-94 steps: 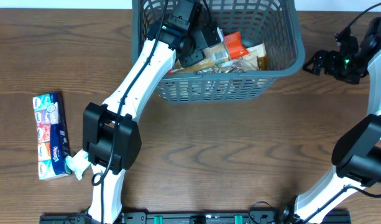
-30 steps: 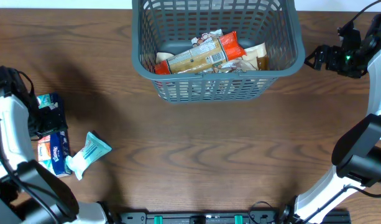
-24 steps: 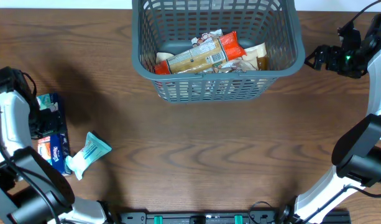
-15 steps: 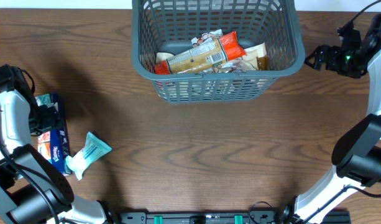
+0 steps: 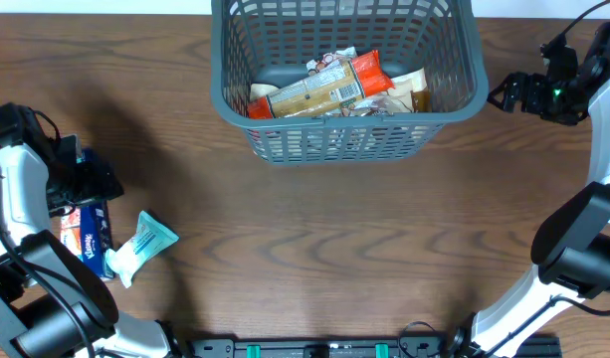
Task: Pack container
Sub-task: 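Grasp the tissue pack stack with the left gripper and lift it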
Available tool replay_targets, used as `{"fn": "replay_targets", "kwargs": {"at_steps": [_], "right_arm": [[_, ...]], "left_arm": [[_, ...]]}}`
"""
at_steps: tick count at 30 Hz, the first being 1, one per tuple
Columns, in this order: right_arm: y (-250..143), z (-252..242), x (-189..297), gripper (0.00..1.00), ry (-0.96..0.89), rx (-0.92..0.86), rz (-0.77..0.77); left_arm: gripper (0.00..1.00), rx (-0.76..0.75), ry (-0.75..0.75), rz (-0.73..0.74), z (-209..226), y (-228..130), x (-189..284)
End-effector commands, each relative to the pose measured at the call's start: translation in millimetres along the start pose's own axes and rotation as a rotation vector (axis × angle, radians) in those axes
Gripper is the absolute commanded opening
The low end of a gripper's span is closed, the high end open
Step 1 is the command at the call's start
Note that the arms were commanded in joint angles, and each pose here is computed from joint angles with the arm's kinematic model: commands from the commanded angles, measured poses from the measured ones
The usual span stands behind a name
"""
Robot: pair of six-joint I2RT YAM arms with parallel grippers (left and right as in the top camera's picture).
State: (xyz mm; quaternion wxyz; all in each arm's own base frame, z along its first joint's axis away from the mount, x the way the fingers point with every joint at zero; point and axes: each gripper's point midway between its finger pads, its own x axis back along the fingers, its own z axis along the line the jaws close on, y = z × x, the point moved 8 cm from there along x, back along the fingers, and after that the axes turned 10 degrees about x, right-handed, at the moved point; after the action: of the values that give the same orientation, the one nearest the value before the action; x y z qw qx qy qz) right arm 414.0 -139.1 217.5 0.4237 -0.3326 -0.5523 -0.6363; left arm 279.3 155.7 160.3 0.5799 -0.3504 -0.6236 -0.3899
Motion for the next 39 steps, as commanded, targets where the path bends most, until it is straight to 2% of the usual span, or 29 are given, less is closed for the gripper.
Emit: {"fn": "replay_targets", "kwargs": {"at_steps": [1,8,21,37,39], "right_arm": [[0.5,5.0,-0.1,0.99,0.001,0.024,0.004],[0.5,4.7,-0.1,0.99,-0.002,0.025,0.004],[-0.2,2.4,0.0,0.99,-0.026,0.025,0.013],[0.1,2.4,0.0,0.97,-0.026,0.025,0.011],[0.0,2.4,0.0,0.97,-0.026,0.025,0.011]], "left_arm": [[0.99,-0.079,-0.011,0.005,0.7,-0.2,-1.8],[0.99,-0.078,0.077,0.004,9.2,0.7,-1.5],[0.98,0.005,0.076,-0.006,35.3,-2.1,-11.3],[0.99,0.033,0.033,0.094,32.0,-20.1,-74.9],[0.88,0.033,0.032,0.098,32.1,-20.1,-76.5]]}}
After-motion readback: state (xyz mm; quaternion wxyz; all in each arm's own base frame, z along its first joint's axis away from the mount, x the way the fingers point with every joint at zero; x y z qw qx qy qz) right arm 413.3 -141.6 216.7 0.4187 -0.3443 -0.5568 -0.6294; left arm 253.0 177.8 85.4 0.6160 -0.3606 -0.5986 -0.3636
